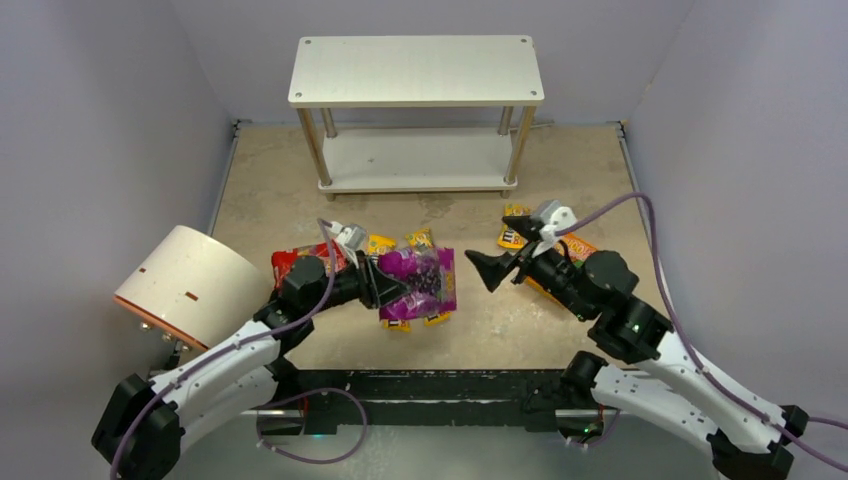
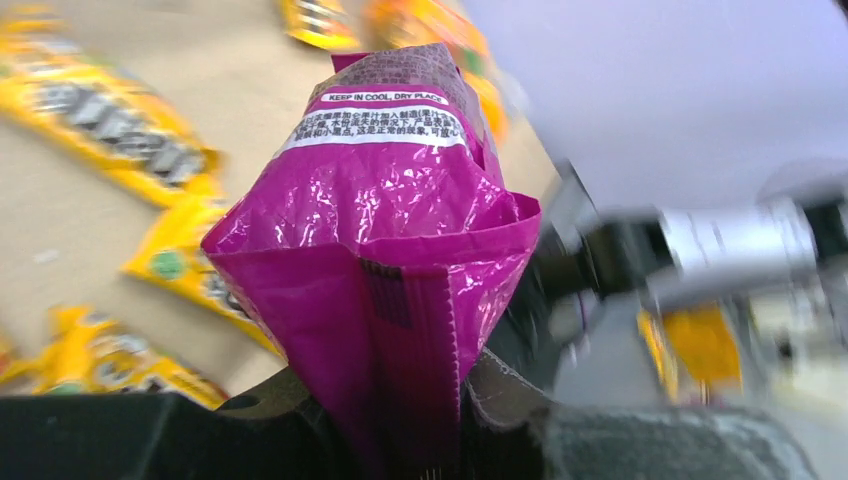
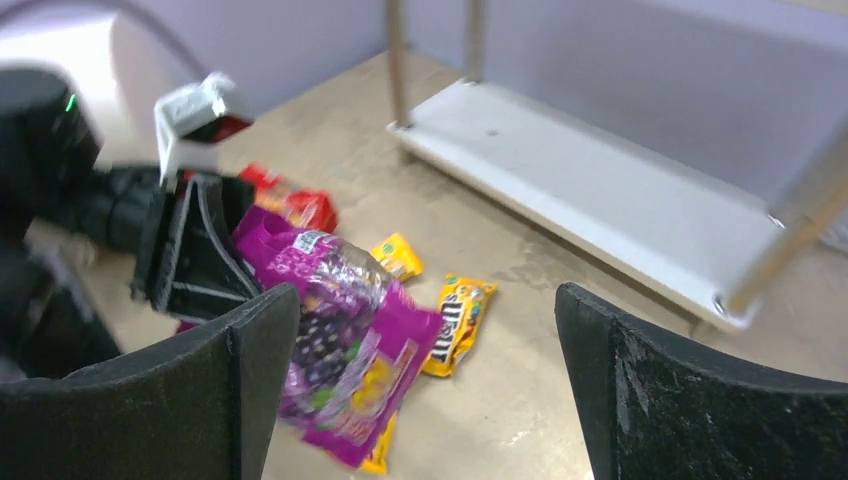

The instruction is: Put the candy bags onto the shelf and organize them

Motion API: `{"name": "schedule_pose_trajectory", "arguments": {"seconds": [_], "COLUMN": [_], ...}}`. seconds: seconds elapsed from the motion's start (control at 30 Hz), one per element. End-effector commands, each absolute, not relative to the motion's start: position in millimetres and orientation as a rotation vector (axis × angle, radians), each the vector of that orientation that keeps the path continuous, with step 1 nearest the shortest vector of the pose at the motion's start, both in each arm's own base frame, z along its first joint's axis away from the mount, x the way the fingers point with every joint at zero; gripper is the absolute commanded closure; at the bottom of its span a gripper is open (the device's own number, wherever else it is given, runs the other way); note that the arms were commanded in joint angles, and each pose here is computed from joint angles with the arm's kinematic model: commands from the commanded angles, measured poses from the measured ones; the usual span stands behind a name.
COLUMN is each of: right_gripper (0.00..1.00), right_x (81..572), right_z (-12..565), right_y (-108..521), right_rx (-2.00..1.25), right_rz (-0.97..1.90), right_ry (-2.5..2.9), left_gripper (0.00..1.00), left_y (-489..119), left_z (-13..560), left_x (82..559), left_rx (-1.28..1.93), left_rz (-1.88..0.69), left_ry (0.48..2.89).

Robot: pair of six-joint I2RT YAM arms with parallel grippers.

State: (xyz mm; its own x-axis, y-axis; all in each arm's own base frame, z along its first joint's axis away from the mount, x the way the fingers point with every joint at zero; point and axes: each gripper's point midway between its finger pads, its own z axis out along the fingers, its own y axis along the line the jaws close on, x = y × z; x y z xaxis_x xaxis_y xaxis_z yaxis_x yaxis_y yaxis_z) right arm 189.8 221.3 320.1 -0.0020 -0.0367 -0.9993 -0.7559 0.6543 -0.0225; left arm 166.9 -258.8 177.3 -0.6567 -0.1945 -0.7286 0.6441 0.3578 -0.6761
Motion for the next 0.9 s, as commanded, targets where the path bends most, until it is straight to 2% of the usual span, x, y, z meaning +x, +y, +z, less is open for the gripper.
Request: {"name": "schedule_pose_trajectory", "arguments": {"seconds": [0.0, 0.07, 0.17, 0.33, 0.6, 0.7, 0.87], "right_gripper": [0.01, 0.01, 0.01, 0.01, 0.01, 0.01, 0.01], "right_x": [222, 224, 222, 218, 212, 210, 206], "right_z": [347, 346, 345, 341, 340, 342, 346], "right_y": [170, 156, 150, 145, 136, 133, 129], "right_rx": [-0.111, -0.024, -0.005, -0.018, -0.038, -0.028, -0.018], "right_rz": [0.618, 0.596, 0.597, 0.584, 0.567, 0.569, 0.581], "right_ry": [1.467, 1.462, 1.444, 1.442, 1.451, 1.436, 1.421], "left_gripper": [1.00, 1.00, 1.00, 1.00, 1.00, 1.00, 1.00], "left_y": [-218, -208, -203, -212, -232, -238, -250], "left_z": [194, 200, 231, 259, 308, 308, 278], "left_x": [261, 283, 315, 359, 388, 400, 435], "left_rx": [-0.372, -0.530, -0.597, -0.695, -0.658, -0.723, -0.870], "left_rz": [-1.094, -1.039, -1.012, -1.030, -1.135, -1.164, -1.153], "left_ry": [1.857, 1.797, 1.616, 1.452, 1.247, 1.221, 1.166]}}
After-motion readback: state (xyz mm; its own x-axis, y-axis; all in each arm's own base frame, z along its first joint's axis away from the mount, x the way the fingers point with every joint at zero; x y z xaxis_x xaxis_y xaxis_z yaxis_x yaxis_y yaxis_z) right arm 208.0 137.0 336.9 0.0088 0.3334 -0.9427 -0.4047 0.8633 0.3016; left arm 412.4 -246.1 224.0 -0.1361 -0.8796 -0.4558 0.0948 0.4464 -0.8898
